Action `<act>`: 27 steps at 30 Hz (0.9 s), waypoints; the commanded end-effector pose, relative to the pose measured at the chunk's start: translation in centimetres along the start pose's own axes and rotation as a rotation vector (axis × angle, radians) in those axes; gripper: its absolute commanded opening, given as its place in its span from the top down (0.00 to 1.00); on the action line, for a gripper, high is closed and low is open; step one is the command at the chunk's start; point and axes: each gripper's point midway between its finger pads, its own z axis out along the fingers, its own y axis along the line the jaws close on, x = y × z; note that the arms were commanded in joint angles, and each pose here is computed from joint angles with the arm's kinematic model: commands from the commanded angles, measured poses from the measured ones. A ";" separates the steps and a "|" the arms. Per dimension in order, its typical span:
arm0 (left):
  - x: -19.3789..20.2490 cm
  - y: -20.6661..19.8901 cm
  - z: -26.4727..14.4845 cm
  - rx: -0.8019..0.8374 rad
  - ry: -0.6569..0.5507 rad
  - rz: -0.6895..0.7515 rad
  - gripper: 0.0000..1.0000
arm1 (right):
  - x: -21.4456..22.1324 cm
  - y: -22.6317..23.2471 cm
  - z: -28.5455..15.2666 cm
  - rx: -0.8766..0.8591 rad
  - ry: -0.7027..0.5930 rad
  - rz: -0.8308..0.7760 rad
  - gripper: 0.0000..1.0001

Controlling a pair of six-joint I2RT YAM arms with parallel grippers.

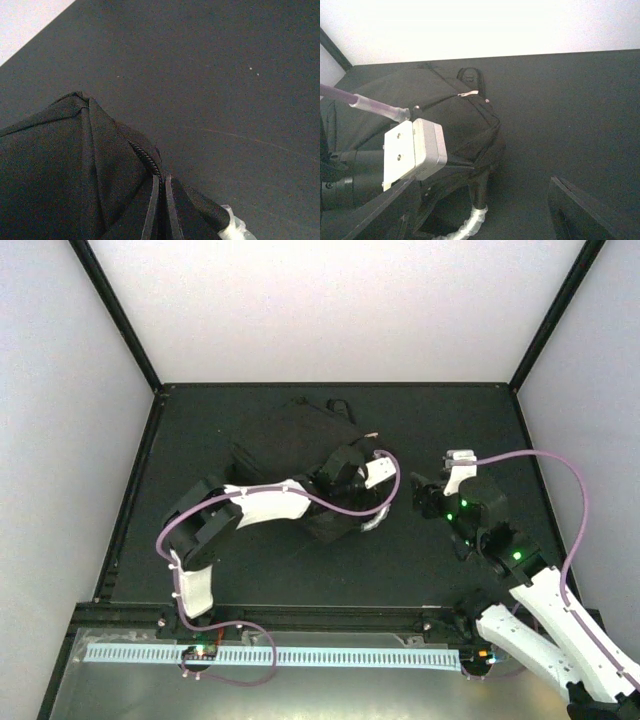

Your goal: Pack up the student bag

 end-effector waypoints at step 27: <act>4.0 10.3 -31.4 -0.682 -0.362 -0.451 0.01 | -3.4 -3.8 -3.0 0.164 -0.546 -0.196 0.01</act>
